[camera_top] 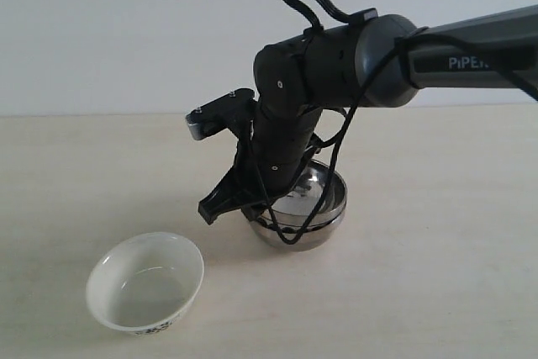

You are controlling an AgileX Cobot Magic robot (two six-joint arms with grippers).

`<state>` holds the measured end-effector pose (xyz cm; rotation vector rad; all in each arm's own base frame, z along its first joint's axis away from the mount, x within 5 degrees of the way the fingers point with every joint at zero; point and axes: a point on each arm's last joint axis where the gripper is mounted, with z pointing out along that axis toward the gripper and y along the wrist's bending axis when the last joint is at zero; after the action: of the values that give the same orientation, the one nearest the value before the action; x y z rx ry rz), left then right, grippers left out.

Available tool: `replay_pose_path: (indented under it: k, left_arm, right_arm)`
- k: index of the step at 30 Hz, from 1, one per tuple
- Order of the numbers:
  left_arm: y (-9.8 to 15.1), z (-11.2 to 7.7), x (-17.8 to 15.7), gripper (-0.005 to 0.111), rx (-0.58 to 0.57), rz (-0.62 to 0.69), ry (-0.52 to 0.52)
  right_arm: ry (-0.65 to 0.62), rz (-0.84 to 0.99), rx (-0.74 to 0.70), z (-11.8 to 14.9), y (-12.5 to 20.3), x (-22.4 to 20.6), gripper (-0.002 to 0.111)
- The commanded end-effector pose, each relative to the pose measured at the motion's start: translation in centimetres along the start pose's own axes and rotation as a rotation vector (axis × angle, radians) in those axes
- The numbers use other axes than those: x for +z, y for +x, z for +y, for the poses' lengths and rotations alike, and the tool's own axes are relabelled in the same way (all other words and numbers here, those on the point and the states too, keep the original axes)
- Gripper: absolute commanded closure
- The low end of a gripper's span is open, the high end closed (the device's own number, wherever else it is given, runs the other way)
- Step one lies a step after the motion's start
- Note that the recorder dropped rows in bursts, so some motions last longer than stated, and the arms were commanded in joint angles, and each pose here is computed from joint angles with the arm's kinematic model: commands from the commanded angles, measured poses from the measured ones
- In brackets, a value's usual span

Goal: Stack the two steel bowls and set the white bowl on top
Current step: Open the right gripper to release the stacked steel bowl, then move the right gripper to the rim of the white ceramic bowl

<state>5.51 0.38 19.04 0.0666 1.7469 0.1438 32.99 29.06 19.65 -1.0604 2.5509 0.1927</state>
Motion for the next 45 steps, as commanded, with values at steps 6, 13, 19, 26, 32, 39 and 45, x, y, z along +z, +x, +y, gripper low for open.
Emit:
replay_pose_path:
  k: [6,13,19,26,32,39,45]
  left_arm:
    - [0.0,0.0,0.0,0.103,-0.016,-0.006,0.001]
    - [0.0,0.0,0.0,0.103,-0.016,-0.006,0.001]
    - [0.0,0.0,0.0,0.103,-0.016,-0.006,0.001]
    - [0.0,0.0,0.0,0.103,-0.016,-0.006,0.001]
    - [0.0,0.0,0.0,0.103,-0.016,-0.006,0.001]
    - [0.0,0.0,0.0,0.103,-0.016,-0.006,0.001]
    - [0.0,0.0,0.0,0.103,-0.016,-0.006,0.001]
  right_arm:
    - [0.002,-0.009,-0.010,-0.1,0.0,-0.6,0.108]
    - [0.004,0.011,-0.014,-0.1,0.2,0.9,0.108]
    - [0.012,-0.001,-0.026,-0.2,0.2,1.1,0.108]
    - [0.014,-0.029,-0.020,-0.2,-0.1,-0.4,0.105]
    - [0.009,-0.023,-0.016,-0.1,0.0,-0.4,0.068]
    - [0.010,-0.030,-0.024,-0.1,-0.1,-0.7,0.058]
    - [0.015,-0.097,-0.021,-0.1,-0.7,-3.5,0.058]
